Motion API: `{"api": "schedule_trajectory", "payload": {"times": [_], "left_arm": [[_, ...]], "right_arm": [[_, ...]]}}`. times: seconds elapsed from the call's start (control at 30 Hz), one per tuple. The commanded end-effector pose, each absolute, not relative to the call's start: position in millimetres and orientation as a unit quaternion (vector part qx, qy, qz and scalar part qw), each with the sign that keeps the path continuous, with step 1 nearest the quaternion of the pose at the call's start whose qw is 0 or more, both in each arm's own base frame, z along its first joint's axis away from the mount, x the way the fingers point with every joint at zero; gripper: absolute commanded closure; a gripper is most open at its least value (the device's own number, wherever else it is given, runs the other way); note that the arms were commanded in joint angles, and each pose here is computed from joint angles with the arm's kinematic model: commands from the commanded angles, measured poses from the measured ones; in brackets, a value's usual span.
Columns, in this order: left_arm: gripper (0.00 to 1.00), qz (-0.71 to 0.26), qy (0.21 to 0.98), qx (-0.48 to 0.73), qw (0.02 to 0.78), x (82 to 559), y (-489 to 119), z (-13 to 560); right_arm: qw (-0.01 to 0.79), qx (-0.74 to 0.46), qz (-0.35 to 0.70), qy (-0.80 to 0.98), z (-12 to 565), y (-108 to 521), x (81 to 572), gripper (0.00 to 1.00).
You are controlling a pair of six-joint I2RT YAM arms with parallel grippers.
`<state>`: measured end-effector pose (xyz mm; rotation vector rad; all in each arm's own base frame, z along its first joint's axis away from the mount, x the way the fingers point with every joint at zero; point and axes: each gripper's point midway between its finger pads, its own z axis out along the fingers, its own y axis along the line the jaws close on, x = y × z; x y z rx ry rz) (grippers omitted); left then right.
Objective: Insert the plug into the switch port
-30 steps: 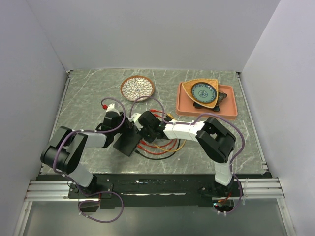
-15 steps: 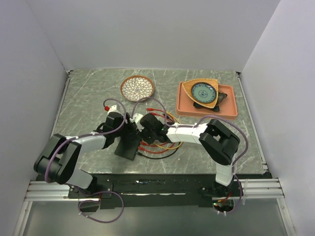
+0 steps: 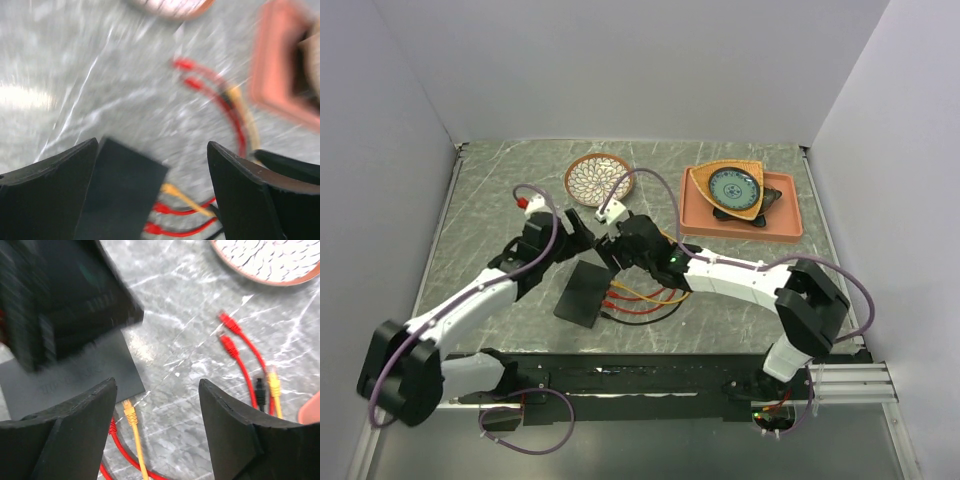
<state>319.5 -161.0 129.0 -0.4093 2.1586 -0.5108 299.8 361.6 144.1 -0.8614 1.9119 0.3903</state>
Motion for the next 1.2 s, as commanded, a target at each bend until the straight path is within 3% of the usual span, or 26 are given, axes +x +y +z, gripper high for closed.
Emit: {"api": "schedule_trajectory", "payload": {"times": [0.0, 0.17, 0.33, 0.73, 1.17], "left_arm": [[0.04, -0.209, 0.827, -0.157, 0.497, 327.2, -152.0, 194.1], [0.04, -0.223, 0.794, -0.148, 0.546, 320.4, -143.0, 239.8], [0.04, -0.236, 0.775, -0.13, 0.572, 311.9, -140.2, 255.7], [0.04, -0.258, 0.772, -0.117, 0.569, 303.9, -145.6, 246.2], [0.04, -0.27, 0.755, -0.11, 0.588, 298.4, -144.0, 251.3]], "right_arm": [[0.528, -0.325, 0.169, 0.766, 194.5, 352.1, 302.6, 0.2], [0.55, -0.307, 0.173, 0.758, 224.0, 333.1, 293.6, 0.05], [0.564, -0.293, 0.18, 0.751, 238.7, 314.4, 282.1, 0.03], [0.544, -0.263, 0.18, 0.777, 210.4, 262.3, 245.8, 0.01], [0.579, -0.267, 0.198, 0.745, 233.8, 253.1, 237.0, 0.01]]}}
